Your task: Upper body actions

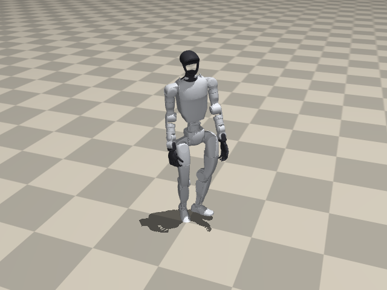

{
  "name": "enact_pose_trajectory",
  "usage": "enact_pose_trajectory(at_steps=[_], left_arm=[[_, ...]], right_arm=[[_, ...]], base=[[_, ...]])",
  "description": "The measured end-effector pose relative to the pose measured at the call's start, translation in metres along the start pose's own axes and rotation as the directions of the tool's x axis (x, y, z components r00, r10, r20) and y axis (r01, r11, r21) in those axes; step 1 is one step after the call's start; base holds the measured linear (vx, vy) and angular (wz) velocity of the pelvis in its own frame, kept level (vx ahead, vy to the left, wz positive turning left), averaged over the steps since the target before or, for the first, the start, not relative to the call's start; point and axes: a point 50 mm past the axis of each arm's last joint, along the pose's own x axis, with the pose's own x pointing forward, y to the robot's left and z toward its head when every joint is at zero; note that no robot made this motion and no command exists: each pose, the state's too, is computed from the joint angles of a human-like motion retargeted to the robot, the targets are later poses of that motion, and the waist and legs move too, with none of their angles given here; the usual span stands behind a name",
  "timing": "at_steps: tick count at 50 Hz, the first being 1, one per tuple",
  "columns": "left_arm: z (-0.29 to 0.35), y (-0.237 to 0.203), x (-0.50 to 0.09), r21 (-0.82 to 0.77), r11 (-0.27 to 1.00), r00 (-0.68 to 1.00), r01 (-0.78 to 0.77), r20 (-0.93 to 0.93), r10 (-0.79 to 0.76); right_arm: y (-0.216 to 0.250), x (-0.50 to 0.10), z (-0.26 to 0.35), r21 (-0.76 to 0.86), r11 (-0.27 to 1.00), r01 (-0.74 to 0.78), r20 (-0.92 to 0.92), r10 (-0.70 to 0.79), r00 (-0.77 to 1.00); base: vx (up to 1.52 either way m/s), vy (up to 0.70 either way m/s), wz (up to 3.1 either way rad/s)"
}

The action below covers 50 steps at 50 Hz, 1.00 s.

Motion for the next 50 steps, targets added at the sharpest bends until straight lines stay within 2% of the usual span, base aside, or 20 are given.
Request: enact_pose_trajectory(at_steps=[3, 7, 10, 13, 17, 22, 25, 29, 31, 33, 37, 40, 46, 50], left_arm=[[-0.056, 0.020, -0.002, -0.020, 0.999, 0.980, -0.031, -0.196, 0.027], [-0.116, 0.036, -0.017, -0.021, 0.996, 0.907, -0.090, -0.414, 0.073], [-0.148, 0.038, -0.029, -0.095, 0.985, 0.849, -0.142, -0.524, 0.071], [-0.170, 0.033, -0.037, -0.204, 0.967, 0.812, -0.150, -0.584, 0.003], [-0.187, 0.028, -0.044, -0.266, 0.953, 0.787, -0.146, -0.615, -0.051], [-0.189, 0.030, -0.043, -0.224, 0.970, 0.824, -0.097, -0.565, -0.048], [-0.181, 0.026, -0.038, -0.237, 0.967, 0.856, -0.088, -0.515, -0.048], [-0.195, 0.017, -0.044, -0.325, 0.934, 0.838, -0.147, -0.542, -0.056], [-0.208, 0.014, -0.050, -0.375, 0.910, 0.821, -0.176, -0.566, -0.074], [-0.218, 0.012, -0.056, -0.413, 0.890, 0.800, -0.195, -0.592, -0.100], [-0.233, 0.023, -0.067, -0.414, 0.892, 0.757, -0.183, -0.638, -0.141], [-0.250, 0.033, -0.080, -0.379, 0.906, 0.692, -0.192, -0.706, -0.149], [-0.258, 0.056, -0.089, -0.289, 0.930, 0.661, -0.225, -0.747, -0.072], [-0.255, 0.066, -0.088, -0.241, 0.937, 0.663, -0.252, -0.749, -0.014]], right_arm=[[-0.006, 0.000, 0.030, -0.078, 0.997, -0.011, 0.100, 0.018, 0.995], [-0.007, -0.002, 0.050, -0.101, 0.995, -0.020, 0.174, 0.038, 0.984], [-0.009, -0.004, 0.059, -0.138, 0.990, -0.012, 0.207, 0.040, 0.977], [-0.007, -0.003, 0.057, -0.169, 0.986, -0.003, 0.203, 0.038, 0.978], [0.016, 0.001, 0.007, -0.153, 0.986, -0.058, 0.038, 0.065, 0.997], [0.050, -0.015, -0.089, 0.025, 0.992, -0.124, -0.387, 0.124, 0.914], [0.060, -0.030, -0.121, 0.194, 0.978, -0.074, -0.510, 0.165, 0.844], [0.056, -0.032, -0.125, 0.331, 0.941, 0.075, -0.523, 0.117, 0.844], [0.046, -0.024, -0.107, 0.347, 0.927, 0.140, -0.483, 0.049, 0.874], [0.034, -0.012, -0.075, 0.333, 0.933, 0.135, -0.395, 0.008, 0.919], [0.013, 0.006, 0.016, 0.263, 0.962, -0.076, -0.099, 0.106, 0.989], [-0.002, 0.004, 0.079, 0.140, 0.966, -0.219, 0.108, 0.205, 0.973], [-0.023, -0.020, 0.169, -0.100, 0.987, -0.125, 0.427, 0.156, 0.891], [-0.014, -0.022, 0.175, -0.251, 0.965, -0.073, 0.459, 0.185, 0.869]], base=[[0.14, -0.14, -1.04], [0.12, -0.16, -0.87], [-0.01, -0.10, 0.11], [-0.06, -0.11, 0.83], [0.13, -0.07, 0.49], [0.12, -0.05, -0.13], [-0.04, -0.06, -0.08], [0.09, -0.06, -0.23], [0.04, -0.08, 0.24], [-0.07, -0.11, -0.17], [-0.14, -0.18, 0.23], [-0.06, -0.09, -0.08], [0.00, -0.01, 0.14], [0.10, 0.00, 0.40]])
